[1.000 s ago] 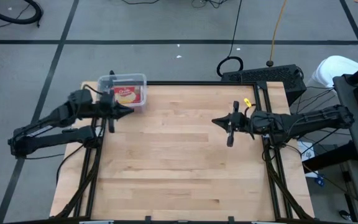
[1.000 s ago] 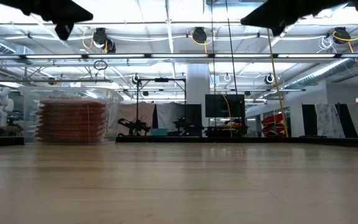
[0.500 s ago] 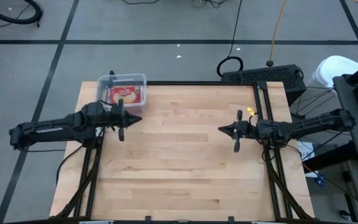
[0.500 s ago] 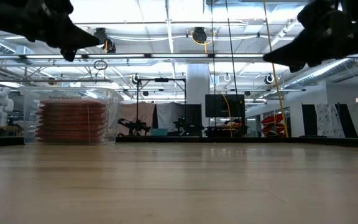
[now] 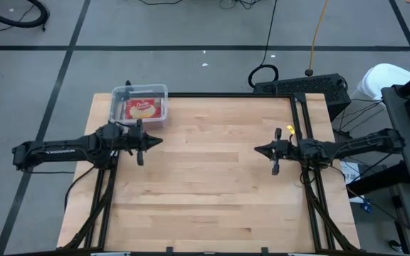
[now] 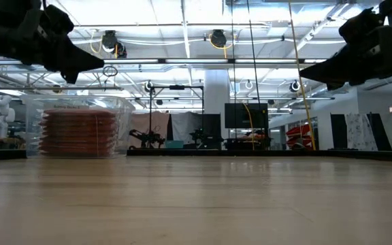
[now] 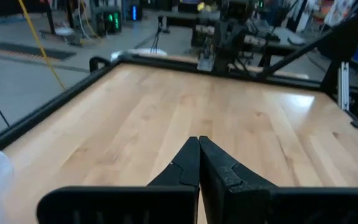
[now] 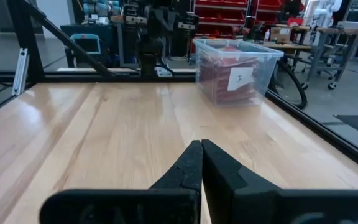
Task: Sort popcorn bags into baskets
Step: Return to Home Position
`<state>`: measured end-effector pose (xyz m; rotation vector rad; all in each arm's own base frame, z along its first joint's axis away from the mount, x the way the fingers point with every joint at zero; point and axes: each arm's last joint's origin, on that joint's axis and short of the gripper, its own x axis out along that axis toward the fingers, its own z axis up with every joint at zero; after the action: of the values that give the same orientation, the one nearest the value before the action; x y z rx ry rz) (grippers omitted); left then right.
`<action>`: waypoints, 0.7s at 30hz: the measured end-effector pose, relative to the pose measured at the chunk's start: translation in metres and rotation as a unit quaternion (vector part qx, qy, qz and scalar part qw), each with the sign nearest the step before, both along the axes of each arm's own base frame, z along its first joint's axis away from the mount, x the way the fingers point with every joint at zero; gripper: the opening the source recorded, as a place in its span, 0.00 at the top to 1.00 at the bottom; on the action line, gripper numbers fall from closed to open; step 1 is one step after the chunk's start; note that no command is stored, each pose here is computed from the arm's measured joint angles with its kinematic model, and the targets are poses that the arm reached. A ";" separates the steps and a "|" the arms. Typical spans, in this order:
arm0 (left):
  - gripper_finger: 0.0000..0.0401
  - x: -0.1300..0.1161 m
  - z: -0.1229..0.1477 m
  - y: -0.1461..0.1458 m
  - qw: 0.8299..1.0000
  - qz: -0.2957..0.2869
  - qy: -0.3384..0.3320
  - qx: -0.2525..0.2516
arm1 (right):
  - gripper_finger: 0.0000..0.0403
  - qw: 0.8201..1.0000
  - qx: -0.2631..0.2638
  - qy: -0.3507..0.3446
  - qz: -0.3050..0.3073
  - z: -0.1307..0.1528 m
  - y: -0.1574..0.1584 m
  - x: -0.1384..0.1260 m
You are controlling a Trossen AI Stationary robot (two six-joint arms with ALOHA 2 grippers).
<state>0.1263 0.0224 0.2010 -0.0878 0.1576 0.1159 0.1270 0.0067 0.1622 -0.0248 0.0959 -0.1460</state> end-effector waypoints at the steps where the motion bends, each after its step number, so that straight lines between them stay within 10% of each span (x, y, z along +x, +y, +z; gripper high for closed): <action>1: 1.00 -0.001 -0.002 0.000 1.000 0.001 -0.008 0.002 | 1.00 1.000 0.000 -0.005 0.000 0.001 0.000 -0.001; 21: 1.00 -0.003 -0.041 -0.010 0.999 0.007 -0.040 0.006 | 1.00 0.997 -0.020 -0.075 0.014 0.015 -0.001 -0.014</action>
<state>0.1230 0.0122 0.1605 -0.0817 0.0765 0.1264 0.1132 0.0059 0.1769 -0.0553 -0.0565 -0.1213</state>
